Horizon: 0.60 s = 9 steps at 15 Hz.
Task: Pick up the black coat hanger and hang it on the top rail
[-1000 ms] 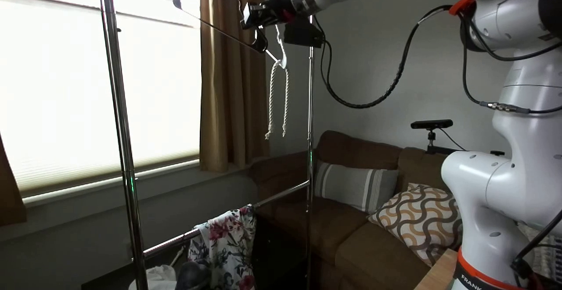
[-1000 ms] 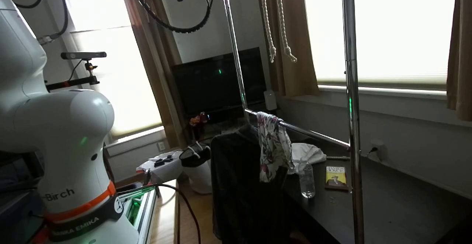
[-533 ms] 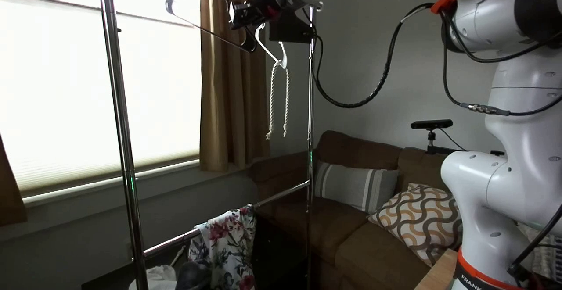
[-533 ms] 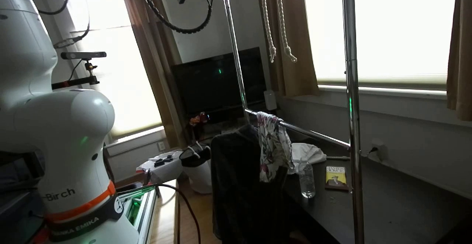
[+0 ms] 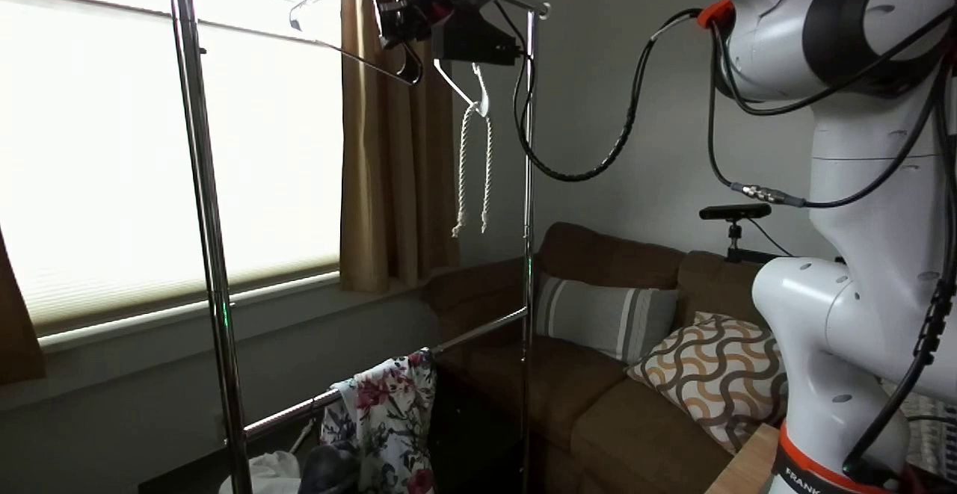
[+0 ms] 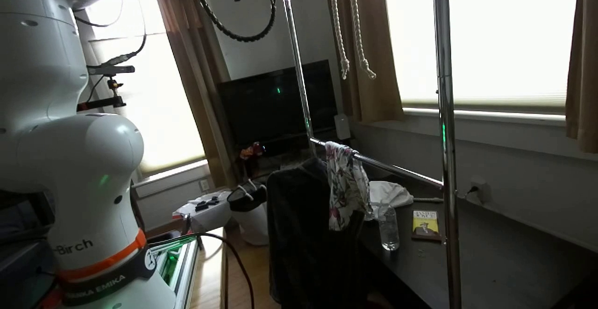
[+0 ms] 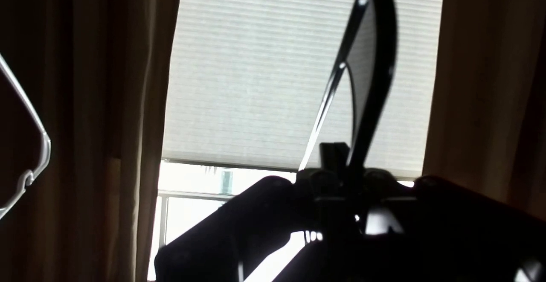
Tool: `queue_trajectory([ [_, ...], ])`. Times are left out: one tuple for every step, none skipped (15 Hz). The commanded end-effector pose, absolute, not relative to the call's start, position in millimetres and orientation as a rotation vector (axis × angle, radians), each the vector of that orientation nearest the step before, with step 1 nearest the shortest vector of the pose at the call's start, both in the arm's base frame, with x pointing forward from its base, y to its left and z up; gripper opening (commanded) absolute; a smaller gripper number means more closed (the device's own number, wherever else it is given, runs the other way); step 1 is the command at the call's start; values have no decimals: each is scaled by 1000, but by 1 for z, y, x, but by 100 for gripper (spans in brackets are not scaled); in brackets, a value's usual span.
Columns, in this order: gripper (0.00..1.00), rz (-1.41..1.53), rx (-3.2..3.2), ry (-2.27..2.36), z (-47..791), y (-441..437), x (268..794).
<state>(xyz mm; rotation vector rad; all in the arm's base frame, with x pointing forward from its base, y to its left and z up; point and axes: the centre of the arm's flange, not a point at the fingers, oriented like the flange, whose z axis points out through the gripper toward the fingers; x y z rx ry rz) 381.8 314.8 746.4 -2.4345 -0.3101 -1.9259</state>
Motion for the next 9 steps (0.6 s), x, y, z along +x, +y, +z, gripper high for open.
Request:
queue_trajectory([
  [1,-1895,-2539,-280,773,334,407],
  [1,-1890,-2560,-277,772,335,410],
  [1,-1881,-2584,-282,771,336,412],
  [16,-1874,-2605,-284,770,337,413],
  [31,-1870,-2623,-275,768,337,414],
  [37,-1866,-2635,-265,768,336,415],
  [45,-1863,-2642,-253,768,333,415],
  [52,-1865,-2645,-245,769,331,415],
  [61,-1870,-2639,-231,771,325,412],
])
